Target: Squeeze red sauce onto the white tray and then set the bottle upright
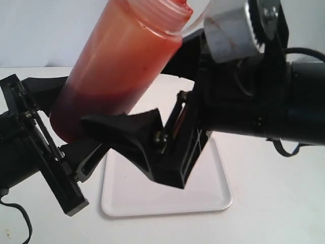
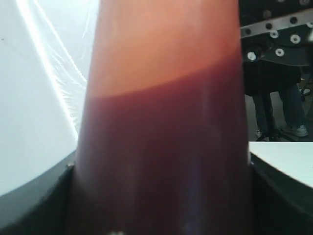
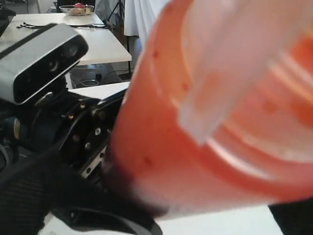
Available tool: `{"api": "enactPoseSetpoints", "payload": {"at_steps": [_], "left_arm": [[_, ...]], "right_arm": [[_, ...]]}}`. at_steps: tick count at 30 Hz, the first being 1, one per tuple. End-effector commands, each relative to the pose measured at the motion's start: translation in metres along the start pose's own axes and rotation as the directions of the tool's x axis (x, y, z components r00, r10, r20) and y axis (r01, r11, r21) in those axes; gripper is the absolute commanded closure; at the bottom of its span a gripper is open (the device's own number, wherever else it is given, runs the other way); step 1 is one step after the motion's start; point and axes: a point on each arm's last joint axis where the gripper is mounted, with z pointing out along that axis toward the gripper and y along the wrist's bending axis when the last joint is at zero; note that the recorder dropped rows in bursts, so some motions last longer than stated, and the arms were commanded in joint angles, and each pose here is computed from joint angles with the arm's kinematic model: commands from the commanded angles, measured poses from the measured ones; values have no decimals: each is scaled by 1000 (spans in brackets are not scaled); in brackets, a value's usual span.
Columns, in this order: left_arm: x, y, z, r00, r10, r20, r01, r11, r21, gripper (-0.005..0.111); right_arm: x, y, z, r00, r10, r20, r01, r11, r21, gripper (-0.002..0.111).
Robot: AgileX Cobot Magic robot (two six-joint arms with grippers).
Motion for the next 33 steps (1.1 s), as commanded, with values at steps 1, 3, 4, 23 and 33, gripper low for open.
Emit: {"api": "enactPoseSetpoints", "payload": {"at_steps": [1, 3, 4, 23, 33], "left_arm": [[-9, -1, -1, 997, -32, 65, 31, 999, 11, 107], [-5, -3, 0, 999, -15, 28, 15, 1000, 25, 107], [-4, -3, 0, 1000, -13, 16, 13, 1000, 25, 107], [40, 1, 36, 985, -39, -169, 54, 995, 87, 107], [70, 18, 81, 973, -17, -228, 30, 998, 55, 107]], "right_arm": [[-10, -3, 12, 1000, -15, 20, 16, 999, -35, 12], [-12, -5, 19, 1000, -14, 21, 15, 999, -47, 17], [-12, -7, 23, 1000, -12, 17, 13, 999, -47, 23], [12, -37, 50, 974, -168, -152, 189, 973, 134, 108], [54, -65, 82, 927, -182, -328, 248, 954, 171, 108]]}}
